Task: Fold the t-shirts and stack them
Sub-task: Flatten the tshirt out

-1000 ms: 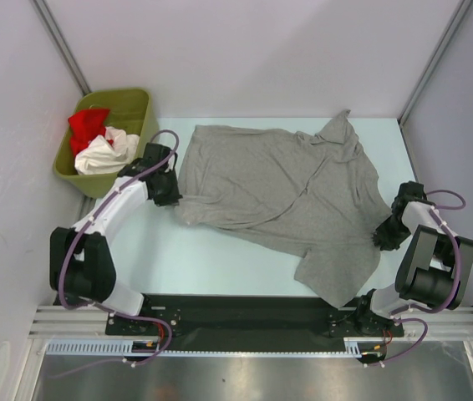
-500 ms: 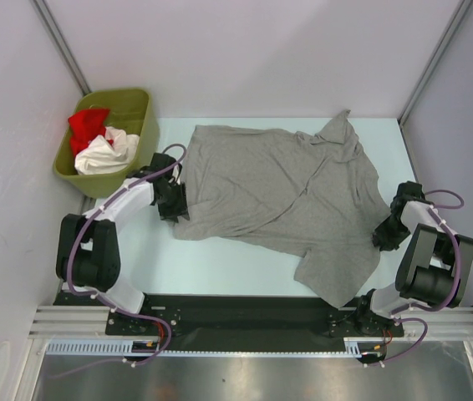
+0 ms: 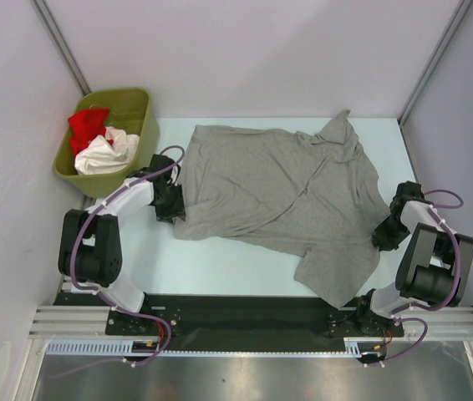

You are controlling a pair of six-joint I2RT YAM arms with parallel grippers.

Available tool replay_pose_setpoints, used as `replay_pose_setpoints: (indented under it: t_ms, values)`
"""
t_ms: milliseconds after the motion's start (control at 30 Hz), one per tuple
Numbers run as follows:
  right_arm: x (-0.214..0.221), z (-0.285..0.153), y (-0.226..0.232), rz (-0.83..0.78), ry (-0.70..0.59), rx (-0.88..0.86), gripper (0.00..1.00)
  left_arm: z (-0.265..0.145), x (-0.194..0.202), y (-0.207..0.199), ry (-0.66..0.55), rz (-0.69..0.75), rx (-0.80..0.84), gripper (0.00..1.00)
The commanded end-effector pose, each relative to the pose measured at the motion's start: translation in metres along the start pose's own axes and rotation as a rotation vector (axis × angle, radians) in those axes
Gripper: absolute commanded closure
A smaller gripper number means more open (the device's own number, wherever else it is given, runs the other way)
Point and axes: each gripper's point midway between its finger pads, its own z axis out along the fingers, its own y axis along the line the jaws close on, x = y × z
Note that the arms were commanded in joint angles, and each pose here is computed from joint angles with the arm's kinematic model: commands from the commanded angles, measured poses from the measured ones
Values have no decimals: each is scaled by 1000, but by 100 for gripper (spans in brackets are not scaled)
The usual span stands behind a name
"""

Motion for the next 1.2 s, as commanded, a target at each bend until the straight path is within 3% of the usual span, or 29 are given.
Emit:
replay_pose_setpoints:
  t_ms: [0, 233, 333, 500, 800, 833, 900, 1167]
  values:
    - [-8, -2, 5, -4, -24, -18, 72, 0, -2, 11, -11, -25, -30, 52]
    - [-9, -2, 6, -2, -27, -21, 72, 9, 8, 14, 26, -31, -35, 50]
    - [-9, -2, 6, -2, -25, -22, 72, 9, 8, 8, 26, -41, 0, 54]
    - [-9, -2, 7, -6, -24, -23, 72, 8, 8, 5, 24, -45, 16, 66]
    - [-6, 0, 7, -7, -16, -23, 73, 3, 15, 0, 17, -67, 58, 78]
    - [-7, 0, 7, -6, -17, -24, 73, 4, 14, 0, 17, -64, 53, 81]
    - [-7, 0, 8, -5, -18, -26, 73, 4, 14, 3, 20, -66, 39, 100]
    - [-11, -3, -2, -2, -36, 29, 76, -57, -3, 21, -143, -83, -58, 100]
